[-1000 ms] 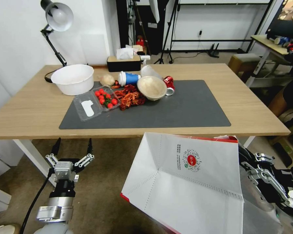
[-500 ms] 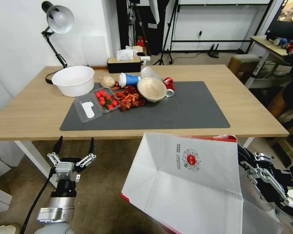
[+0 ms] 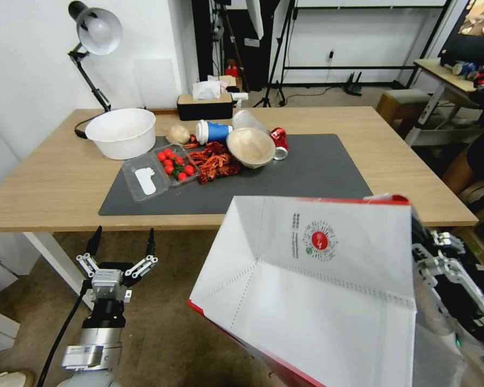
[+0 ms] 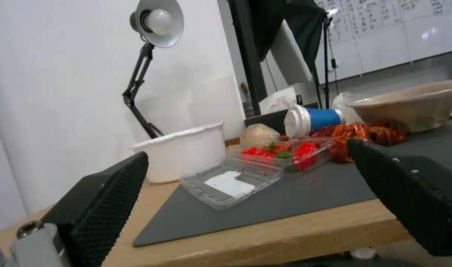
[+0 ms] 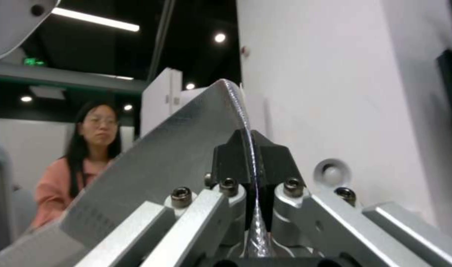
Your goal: Pick up the food delivery bag from the floor and place it on the table.
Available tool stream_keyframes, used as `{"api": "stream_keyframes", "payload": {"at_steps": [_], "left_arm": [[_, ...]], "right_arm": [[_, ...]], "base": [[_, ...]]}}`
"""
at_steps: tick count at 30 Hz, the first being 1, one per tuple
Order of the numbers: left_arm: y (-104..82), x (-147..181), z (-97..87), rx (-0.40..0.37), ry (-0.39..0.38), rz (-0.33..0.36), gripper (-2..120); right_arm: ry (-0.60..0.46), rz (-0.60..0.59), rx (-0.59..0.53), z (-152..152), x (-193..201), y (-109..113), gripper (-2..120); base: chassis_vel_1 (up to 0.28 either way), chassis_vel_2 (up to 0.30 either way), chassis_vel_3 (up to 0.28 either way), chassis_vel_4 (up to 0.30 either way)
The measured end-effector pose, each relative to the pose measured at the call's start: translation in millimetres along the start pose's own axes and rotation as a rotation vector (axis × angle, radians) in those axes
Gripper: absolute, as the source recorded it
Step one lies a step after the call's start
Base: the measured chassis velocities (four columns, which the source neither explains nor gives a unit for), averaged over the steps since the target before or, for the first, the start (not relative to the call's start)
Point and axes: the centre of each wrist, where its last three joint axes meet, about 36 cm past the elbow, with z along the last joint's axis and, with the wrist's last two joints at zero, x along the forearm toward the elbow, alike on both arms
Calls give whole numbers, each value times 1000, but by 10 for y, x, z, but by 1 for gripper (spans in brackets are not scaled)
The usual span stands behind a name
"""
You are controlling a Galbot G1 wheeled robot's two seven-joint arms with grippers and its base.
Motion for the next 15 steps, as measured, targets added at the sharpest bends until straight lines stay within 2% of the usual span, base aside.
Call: {"api": "stream_keyframes", "payload": {"at_steps": [9,15], "left_arm": [[-24,9,38,0,5,13,100],[-31,10,38,1,3,13,100]], "right_arm": [[-71,175,65,-115,-309,72,0],[-87,213,89,-143,-408,86,0]], "base": [[0,0,0,0],[0,0,0,0]]}}
